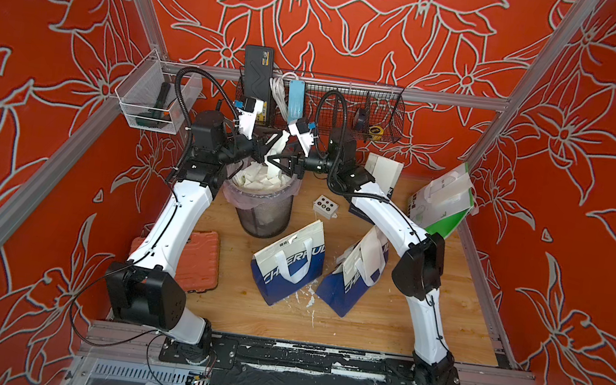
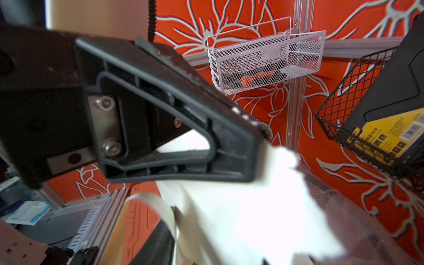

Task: Shred takeout receipts and throw away
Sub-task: Shred the takeout receipt.

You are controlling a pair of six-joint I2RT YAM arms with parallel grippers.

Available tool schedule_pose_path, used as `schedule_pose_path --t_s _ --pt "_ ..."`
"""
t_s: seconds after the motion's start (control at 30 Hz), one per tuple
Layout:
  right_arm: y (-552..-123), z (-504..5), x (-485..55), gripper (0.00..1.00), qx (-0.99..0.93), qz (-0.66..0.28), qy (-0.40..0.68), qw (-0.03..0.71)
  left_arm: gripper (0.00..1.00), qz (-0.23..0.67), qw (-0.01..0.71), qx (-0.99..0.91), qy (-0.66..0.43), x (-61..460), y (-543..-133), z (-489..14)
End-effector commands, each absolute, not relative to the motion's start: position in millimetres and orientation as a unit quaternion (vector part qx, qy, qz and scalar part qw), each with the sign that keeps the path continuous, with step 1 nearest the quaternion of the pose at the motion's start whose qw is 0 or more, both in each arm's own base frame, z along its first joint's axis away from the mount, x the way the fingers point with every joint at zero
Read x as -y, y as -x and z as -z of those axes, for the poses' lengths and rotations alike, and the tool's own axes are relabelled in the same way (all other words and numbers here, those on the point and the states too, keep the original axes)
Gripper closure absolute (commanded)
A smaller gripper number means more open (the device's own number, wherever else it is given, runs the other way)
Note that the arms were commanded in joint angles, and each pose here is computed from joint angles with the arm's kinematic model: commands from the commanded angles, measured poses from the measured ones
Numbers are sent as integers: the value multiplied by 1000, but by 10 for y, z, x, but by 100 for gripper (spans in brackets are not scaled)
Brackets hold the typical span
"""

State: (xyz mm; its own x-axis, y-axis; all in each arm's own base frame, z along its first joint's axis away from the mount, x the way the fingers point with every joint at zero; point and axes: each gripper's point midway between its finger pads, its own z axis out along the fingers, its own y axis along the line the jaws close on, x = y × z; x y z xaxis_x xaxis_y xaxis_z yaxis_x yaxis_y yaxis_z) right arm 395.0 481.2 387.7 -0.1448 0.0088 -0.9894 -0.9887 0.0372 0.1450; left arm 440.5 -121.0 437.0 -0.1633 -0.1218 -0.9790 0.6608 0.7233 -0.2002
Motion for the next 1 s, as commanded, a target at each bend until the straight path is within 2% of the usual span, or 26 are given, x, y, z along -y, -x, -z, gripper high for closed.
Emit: schedule_pose_path --t_s 0.0,0.23,0.5,0.73,0.83,0.97 --pt "-3876 -4229 -4790 64 -501 -550 448 495 100 325 627 -678 -202 1222 -4330 -4459" --pt "-3883 -4210 -4777 100 -506 -539 452 499 100 299 632 -686 -203 1173 -4341 -4437" --pt "-3957 -4105 -4673 100 -526 -436 497 535 100 271 630 -701 -194 1037 -4285 -4344" --pt "-3863 -3972 -4563 100 -513 -363 565 535 62 309 585 -696 -278 1189 -4074 -4261" --pt "-3787 -3980 -4525 100 -499 -351 586 533 52 311 569 -692 -317 1248 -4027 -4239" --pt "-3713 -4024 -4522 100 -489 -364 592 527 48 338 545 -685 -344 1326 -4028 -4225"
